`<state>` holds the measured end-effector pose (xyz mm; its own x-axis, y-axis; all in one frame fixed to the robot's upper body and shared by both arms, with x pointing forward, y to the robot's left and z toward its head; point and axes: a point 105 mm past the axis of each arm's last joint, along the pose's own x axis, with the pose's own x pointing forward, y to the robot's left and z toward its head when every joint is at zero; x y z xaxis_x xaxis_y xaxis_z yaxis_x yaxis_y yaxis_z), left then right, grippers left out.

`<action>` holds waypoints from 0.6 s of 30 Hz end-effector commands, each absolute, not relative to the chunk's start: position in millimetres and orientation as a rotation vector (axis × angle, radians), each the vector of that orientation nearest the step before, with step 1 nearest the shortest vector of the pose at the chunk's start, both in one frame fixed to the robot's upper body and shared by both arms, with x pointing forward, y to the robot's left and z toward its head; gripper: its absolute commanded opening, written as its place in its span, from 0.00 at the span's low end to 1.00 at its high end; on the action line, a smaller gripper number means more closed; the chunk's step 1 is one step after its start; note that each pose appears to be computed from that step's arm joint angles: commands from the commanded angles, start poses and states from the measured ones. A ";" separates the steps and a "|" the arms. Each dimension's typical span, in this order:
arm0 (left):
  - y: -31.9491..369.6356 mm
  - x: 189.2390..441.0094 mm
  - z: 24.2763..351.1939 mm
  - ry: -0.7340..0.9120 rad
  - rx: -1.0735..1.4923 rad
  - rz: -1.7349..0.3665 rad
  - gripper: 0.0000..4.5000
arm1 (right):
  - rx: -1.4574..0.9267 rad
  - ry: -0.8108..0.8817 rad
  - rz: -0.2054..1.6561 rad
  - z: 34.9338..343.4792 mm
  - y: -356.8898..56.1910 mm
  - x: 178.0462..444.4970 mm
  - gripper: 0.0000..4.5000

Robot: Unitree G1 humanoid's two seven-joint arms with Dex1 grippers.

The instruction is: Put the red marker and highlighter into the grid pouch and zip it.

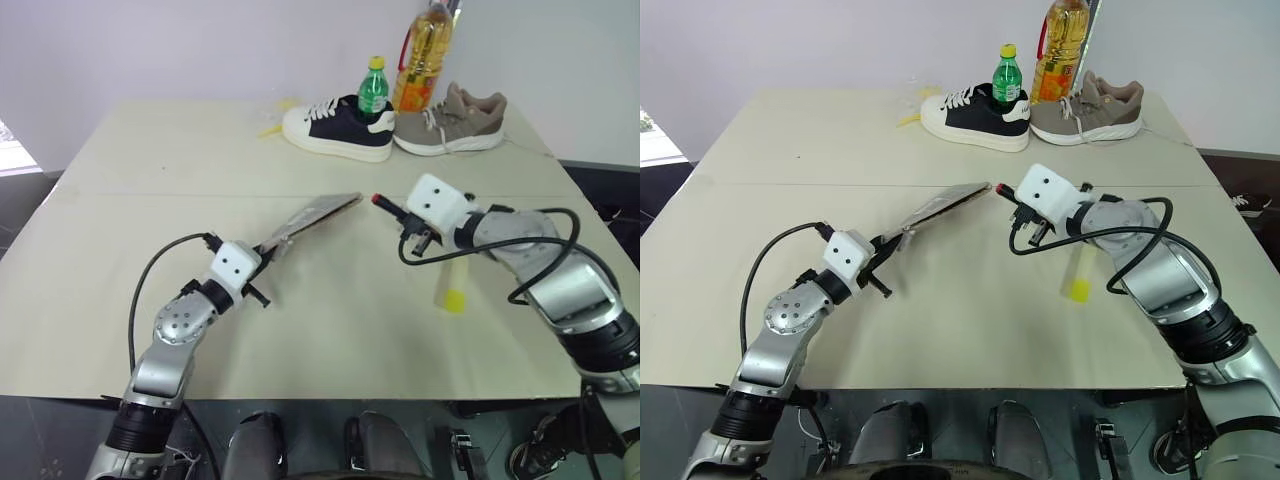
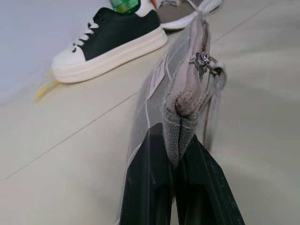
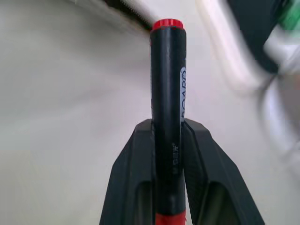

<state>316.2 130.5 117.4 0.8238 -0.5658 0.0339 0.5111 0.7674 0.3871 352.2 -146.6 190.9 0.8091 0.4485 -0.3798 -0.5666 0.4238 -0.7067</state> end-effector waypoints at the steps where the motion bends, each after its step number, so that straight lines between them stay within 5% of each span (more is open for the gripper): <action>1: 125.5 311.7 132.4 -0.209 0.373 -0.611 0.00 | -1.123 0.012 0.679 204.8 -138.9 354.9 0.06; 18: 109.6 299.5 133.3 -0.204 0.352 -0.691 0.00 | -1.542 -0.155 0.794 186.4 -118.0 362.6 0.06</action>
<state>304.2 114.9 120.2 0.7772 -0.6286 0.0285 0.5774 0.7305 0.3647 364.3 -121.3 172.0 0.7433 0.5256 -0.4138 -0.4425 -0.0776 -0.8934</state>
